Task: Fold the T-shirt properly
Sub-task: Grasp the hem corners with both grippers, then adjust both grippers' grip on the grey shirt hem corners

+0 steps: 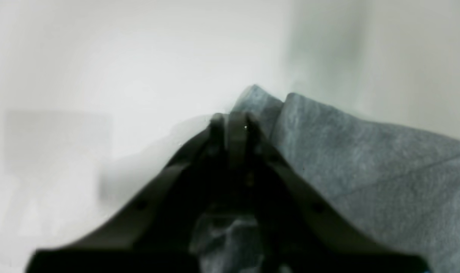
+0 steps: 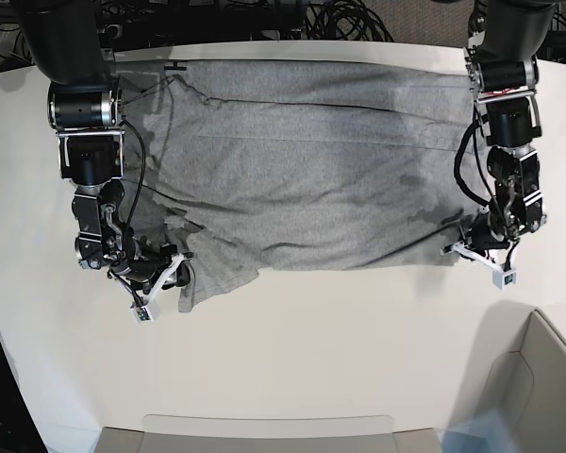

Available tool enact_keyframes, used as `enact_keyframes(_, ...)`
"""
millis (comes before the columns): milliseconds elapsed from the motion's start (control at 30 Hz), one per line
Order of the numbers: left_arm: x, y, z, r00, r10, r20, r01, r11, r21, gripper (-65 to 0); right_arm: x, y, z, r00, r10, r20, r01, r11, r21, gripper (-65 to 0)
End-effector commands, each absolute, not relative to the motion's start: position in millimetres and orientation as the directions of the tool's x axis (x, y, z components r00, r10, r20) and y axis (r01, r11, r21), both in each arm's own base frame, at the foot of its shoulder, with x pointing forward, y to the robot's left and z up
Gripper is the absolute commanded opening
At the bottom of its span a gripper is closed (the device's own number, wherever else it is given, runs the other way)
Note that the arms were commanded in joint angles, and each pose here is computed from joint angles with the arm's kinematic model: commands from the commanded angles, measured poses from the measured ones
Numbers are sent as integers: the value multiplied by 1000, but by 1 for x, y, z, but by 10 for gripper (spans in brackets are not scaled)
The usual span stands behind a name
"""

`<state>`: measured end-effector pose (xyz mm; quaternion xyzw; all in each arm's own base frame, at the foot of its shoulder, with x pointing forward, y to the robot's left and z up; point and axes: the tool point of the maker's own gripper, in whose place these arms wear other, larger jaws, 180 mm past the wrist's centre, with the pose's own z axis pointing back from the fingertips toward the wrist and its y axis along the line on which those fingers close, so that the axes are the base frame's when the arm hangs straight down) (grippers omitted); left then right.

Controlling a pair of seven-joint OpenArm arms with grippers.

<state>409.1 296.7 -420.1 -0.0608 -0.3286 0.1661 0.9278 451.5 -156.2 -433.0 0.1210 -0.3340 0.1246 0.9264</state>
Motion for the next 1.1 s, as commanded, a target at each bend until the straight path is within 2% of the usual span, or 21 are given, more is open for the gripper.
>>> enact_keyframes(0,423,305,-401,700,337,630,-257,942,-218,-650,428,-165,-455,814,234,532,-334,938,98,-466)
enact_keyframes(600,452,315,-365,600,341,724,-254,939,-232,-650,428,-165,-455,813,233,534,-334,938,98,-466)
enact_keyframes(1067,447,326,-367,591,361,721,-287,930,-231,-650,427,-165,-456,814,233,532,-333,938,99,-466)
